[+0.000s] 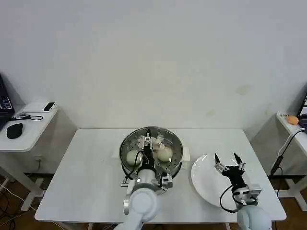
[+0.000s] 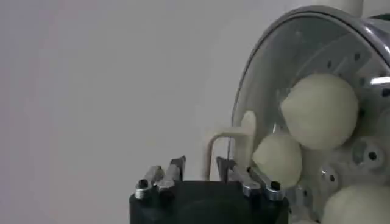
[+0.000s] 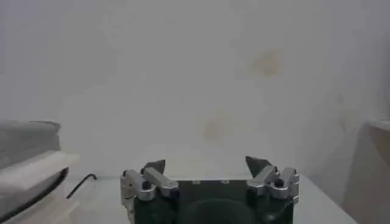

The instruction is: Take steamed baozi put them in steamer then cover it.

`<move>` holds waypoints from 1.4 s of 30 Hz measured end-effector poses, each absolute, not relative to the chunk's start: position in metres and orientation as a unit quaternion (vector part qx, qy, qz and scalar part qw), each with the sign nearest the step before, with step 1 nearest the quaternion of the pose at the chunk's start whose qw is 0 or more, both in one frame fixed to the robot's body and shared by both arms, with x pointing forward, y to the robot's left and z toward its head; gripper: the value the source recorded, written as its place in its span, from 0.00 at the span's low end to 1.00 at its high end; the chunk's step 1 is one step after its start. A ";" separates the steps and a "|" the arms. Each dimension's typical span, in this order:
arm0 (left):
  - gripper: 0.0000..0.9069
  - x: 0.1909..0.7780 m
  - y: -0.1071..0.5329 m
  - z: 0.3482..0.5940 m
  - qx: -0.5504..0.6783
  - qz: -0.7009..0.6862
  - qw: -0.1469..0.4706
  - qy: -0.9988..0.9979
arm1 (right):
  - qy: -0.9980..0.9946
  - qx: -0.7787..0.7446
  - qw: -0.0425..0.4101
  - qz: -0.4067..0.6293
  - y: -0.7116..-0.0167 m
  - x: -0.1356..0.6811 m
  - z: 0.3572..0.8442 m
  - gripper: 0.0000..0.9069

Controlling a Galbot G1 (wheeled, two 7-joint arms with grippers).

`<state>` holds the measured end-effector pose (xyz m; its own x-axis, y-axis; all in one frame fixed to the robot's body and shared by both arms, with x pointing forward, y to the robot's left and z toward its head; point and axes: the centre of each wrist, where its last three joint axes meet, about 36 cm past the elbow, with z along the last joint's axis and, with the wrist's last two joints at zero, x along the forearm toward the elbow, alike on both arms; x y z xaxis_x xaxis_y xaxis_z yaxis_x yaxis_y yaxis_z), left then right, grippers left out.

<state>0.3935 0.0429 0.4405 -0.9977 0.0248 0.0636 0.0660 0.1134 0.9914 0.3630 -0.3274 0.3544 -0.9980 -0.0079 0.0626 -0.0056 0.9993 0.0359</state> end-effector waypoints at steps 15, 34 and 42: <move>1.00 0.370 0.076 0.453 -0.047 -0.638 0.010 -0.768 | -0.999 0.007 0.035 -0.016 -0.331 0.361 0.355 1.00; 1.00 0.334 0.208 0.484 -0.052 -0.436 0.010 -0.898 | -0.997 0.024 0.059 -0.044 -0.313 0.350 0.362 1.00; 1.00 0.319 0.274 0.444 -0.029 -0.319 0.060 -0.945 | -0.996 0.024 0.069 -0.048 -0.302 0.349 0.360 1.00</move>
